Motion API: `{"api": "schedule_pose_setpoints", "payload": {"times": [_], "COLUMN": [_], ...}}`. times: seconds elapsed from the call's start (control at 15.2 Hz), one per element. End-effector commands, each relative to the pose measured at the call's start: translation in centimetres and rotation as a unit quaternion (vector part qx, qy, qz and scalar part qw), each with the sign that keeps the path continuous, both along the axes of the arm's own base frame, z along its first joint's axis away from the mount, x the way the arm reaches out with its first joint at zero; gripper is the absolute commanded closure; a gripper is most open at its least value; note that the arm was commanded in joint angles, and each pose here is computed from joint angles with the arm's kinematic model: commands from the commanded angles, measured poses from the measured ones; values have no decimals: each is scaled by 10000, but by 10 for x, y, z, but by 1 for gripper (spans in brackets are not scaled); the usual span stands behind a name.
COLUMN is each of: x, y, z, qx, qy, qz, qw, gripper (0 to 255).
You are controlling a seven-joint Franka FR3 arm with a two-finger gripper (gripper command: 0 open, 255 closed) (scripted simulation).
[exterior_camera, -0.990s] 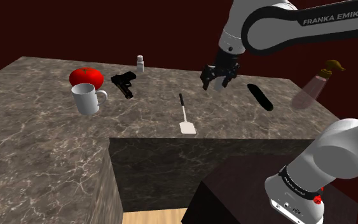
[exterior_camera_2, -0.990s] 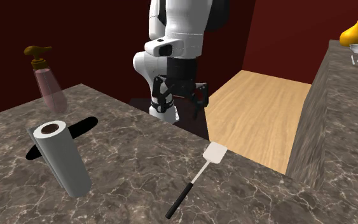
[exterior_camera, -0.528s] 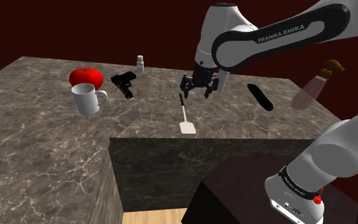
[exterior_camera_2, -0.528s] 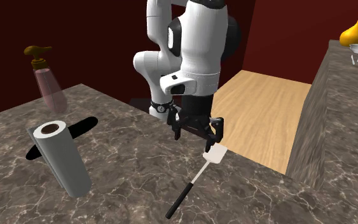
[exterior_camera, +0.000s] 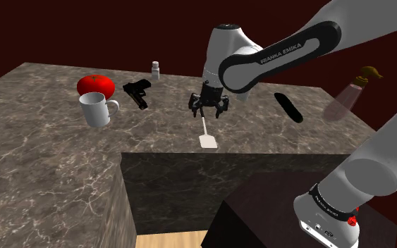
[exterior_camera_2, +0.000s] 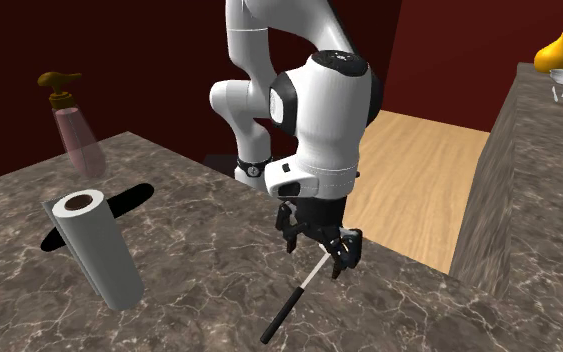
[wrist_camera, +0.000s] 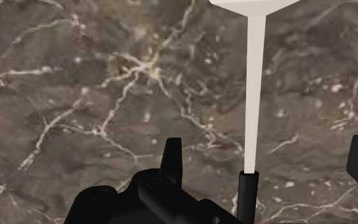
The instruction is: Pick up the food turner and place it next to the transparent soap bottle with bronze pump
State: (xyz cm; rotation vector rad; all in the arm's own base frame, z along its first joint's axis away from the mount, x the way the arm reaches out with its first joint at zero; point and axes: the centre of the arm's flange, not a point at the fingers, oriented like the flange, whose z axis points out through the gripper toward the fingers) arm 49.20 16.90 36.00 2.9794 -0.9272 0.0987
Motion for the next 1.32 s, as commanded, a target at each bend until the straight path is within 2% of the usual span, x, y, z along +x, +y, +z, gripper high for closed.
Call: {"api": "schedule_pose_setpoints", "payload": {"times": [0.0,0.13,0.66,0.73,1.25], "x": [1,2,2,2,2], "y": [0,0,0,0,0], "z": [-11,-24,-24,-24,-24], "qx": [2,2,2,2,2], "qy": [-2,-2,-1,-1,-1], "qz": [-5,-5,-6,-6,-6], "qw": [10000,10000,10000,10000,10000], "gripper": [0,0,0,255,255]}}
